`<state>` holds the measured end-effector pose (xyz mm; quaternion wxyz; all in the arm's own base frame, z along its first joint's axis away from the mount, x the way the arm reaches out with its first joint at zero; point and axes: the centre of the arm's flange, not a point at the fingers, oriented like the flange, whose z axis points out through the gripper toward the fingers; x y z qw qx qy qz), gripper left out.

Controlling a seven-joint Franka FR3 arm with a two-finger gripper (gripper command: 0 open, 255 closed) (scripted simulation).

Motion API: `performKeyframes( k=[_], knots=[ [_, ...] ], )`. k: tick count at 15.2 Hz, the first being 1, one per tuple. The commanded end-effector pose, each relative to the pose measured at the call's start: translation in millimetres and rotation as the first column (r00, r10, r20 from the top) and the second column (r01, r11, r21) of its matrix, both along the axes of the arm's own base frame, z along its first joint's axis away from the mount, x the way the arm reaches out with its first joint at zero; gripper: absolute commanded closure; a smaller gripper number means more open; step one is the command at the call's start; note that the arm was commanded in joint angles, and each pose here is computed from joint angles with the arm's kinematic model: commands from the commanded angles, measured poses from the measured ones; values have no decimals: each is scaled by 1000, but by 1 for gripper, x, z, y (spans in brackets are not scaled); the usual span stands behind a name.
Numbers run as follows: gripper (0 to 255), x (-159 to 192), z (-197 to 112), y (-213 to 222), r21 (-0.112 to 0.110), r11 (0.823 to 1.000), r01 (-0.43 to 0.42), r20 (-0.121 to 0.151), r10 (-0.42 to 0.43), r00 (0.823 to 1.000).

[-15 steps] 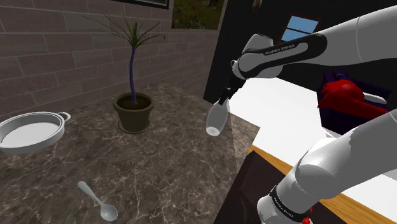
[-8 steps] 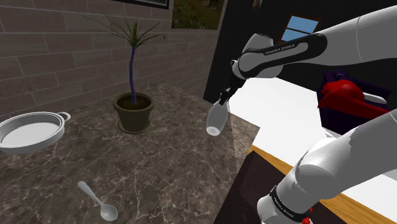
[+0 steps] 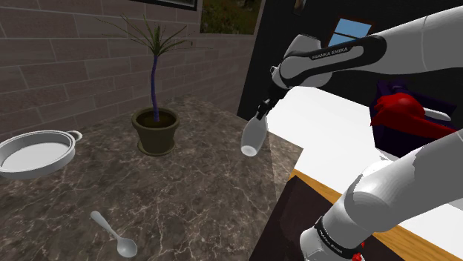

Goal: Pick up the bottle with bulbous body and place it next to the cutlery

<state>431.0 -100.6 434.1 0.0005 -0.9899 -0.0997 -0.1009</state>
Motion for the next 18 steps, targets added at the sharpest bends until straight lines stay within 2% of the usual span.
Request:
performKeyframes(
  k=[1,18],
  knots=[
    [255,0,11,0,0,1000,0,0,0,1000],
    [255,0,101,0,0,1000,0,0,0,1000]
  ],
)
